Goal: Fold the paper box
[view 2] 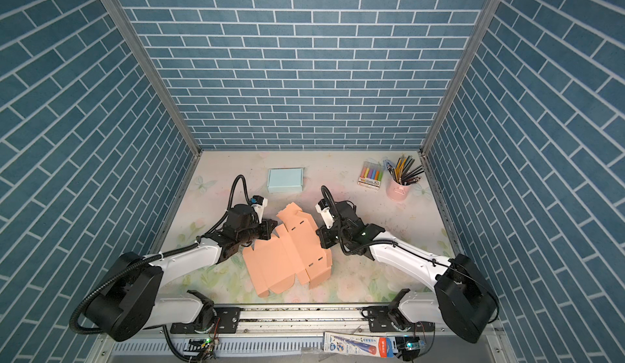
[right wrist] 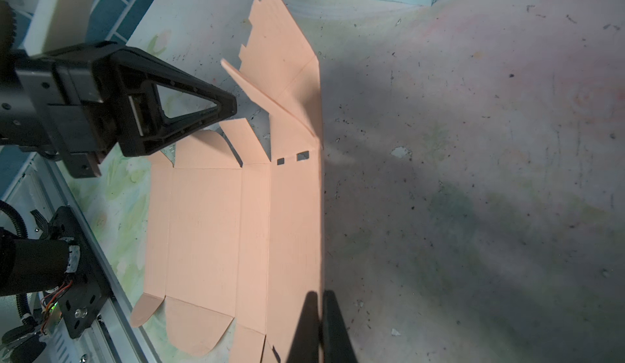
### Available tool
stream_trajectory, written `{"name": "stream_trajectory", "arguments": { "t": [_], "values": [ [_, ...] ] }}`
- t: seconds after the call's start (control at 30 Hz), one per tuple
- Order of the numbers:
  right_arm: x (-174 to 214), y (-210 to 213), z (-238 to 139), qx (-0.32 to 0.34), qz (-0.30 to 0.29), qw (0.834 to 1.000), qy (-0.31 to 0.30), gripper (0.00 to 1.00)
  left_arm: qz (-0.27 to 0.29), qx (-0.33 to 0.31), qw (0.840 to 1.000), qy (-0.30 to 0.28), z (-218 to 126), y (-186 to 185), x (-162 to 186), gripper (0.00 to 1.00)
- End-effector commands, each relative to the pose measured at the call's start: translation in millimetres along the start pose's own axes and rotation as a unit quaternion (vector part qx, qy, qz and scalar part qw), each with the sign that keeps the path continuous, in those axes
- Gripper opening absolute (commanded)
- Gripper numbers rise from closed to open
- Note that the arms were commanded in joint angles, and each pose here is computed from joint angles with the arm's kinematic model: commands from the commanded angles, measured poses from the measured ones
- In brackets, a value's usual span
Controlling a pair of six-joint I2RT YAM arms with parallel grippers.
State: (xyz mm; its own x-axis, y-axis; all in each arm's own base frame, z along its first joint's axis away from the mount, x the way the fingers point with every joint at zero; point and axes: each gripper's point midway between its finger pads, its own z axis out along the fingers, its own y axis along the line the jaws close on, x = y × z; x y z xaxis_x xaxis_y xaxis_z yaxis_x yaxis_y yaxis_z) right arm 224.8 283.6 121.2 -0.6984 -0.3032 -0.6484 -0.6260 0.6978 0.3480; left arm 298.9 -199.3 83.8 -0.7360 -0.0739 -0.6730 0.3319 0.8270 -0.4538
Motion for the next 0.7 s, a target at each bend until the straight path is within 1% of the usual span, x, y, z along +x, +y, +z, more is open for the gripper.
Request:
{"name": "stream_trajectory", "arguments": {
  "t": [0.0,0.3,0.47,0.67],
  "values": [
    [-8,1,0,0.008,-0.026,1.000,-0.006,0.00,0.008,0.008,1.000,-0.004,-4,-6,3,0.00],
    [-11,2,1,0.020,-0.037,0.999,-0.002,0.00,0.006,0.026,1.000,-0.003,-9,-21,13,0.00],
    [-12,4,2,0.030,-0.052,0.998,0.001,0.00,0.008,0.043,0.999,0.004,-10,-33,22,0.00],
    [-12,7,2,0.084,-0.101,0.991,0.012,0.00,0.001,0.056,0.998,0.006,-11,-39,29,0.00]
  ]
}}
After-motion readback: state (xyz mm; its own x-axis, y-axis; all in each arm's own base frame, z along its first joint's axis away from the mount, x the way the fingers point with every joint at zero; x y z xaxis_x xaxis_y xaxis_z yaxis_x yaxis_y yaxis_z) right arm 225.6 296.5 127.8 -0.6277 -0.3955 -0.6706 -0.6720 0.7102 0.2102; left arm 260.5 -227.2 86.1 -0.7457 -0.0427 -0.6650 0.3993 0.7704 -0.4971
